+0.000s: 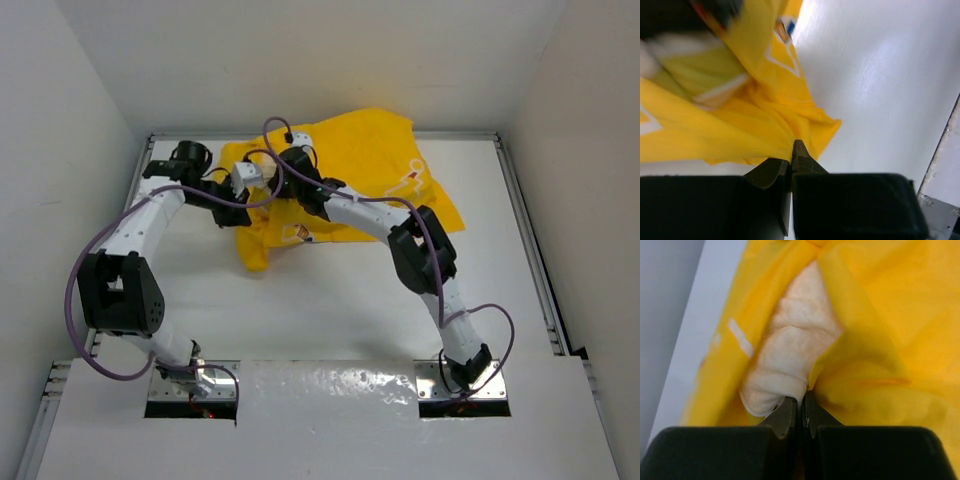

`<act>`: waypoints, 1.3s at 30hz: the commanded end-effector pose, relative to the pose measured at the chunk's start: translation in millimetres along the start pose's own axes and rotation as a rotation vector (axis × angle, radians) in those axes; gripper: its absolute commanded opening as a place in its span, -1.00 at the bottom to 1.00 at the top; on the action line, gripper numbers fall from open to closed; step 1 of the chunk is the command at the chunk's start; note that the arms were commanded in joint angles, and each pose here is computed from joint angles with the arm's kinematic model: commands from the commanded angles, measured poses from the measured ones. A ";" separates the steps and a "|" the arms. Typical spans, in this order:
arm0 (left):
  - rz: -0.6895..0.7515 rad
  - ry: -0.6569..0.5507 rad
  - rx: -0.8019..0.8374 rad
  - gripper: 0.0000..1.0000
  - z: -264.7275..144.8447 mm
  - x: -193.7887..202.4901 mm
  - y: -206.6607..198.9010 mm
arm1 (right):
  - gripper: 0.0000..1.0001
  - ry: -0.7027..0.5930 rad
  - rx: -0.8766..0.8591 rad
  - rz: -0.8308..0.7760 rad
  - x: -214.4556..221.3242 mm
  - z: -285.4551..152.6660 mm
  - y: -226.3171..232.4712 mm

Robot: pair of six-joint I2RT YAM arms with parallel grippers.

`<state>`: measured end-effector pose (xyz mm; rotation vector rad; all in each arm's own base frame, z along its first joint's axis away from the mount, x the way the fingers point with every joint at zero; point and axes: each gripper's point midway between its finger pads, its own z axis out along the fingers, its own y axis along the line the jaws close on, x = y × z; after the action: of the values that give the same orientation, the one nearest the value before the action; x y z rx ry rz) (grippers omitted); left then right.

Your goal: Put the pillow into the pillowcase

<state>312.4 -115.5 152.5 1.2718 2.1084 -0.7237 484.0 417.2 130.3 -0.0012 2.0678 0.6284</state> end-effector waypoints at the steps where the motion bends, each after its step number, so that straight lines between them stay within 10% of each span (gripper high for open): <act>1: 0.001 -0.174 0.148 -1.00 -37.4 -56.4 -44.8 | -1.00 -0.009 0.138 0.001 10.5 30.9 -37.6; 5: -0.061 -0.422 0.119 -1.00 -93.3 -107.7 -14.2 | -1.00 0.139 0.196 -0.108 72.1 23.6 -69.2; 11: -0.339 -0.412 -0.201 -1.00 -91.0 -84.1 63.8 | -1.00 0.304 -0.160 -0.254 131.9 -15.2 -0.9; 12: -0.358 -0.366 -0.244 -0.94 -83.5 -67.5 73.4 | -1.00 0.313 -0.166 -0.260 137.0 -17.2 1.0; 13: -0.407 -0.300 -0.262 -0.31 -73.3 -45.2 75.4 | -1.00 0.289 -0.175 -0.242 126.4 -22.8 9.1; 16: -0.474 -0.145 -0.314 0.35 -61.0 -1.2 77.8 | -0.87 0.218 -0.207 -0.198 103.1 -30.6 22.4; 27: -0.516 -0.044 -0.400 0.63 -17.5 40.3 75.3 | 0.11 0.143 -0.234 -0.173 62.6 -38.8 46.6; 32: -0.559 0.075 -0.412 0.51 26.1 75.3 88.7 | 0.17 0.186 -0.148 -0.176 75.2 -29.8 26.0; 33: -0.567 0.085 -0.408 0.22 28.6 76.3 92.2 | 0.16 0.200 -0.138 -0.176 79.1 -27.3 22.9; 36: -0.573 0.104 -0.392 -0.94 31.0 74.2 100.8 | -0.28 0.267 -0.088 -0.160 100.3 -20.5 6.3; 37: -0.563 0.072 -0.367 -1.00 28.5 63.6 99.3 | -0.87 0.284 -0.072 -0.152 105.7 -20.0 -0.3; 39: -0.524 -0.018 -0.357 -1.00 9.7 32.6 105.2 | -1.00 0.305 -0.109 -0.139 110.6 -23.1 5.1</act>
<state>356.4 -59.3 42.8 0.5101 2.6516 -0.5203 407.2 444.9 73.4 -0.3314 2.2231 0.7011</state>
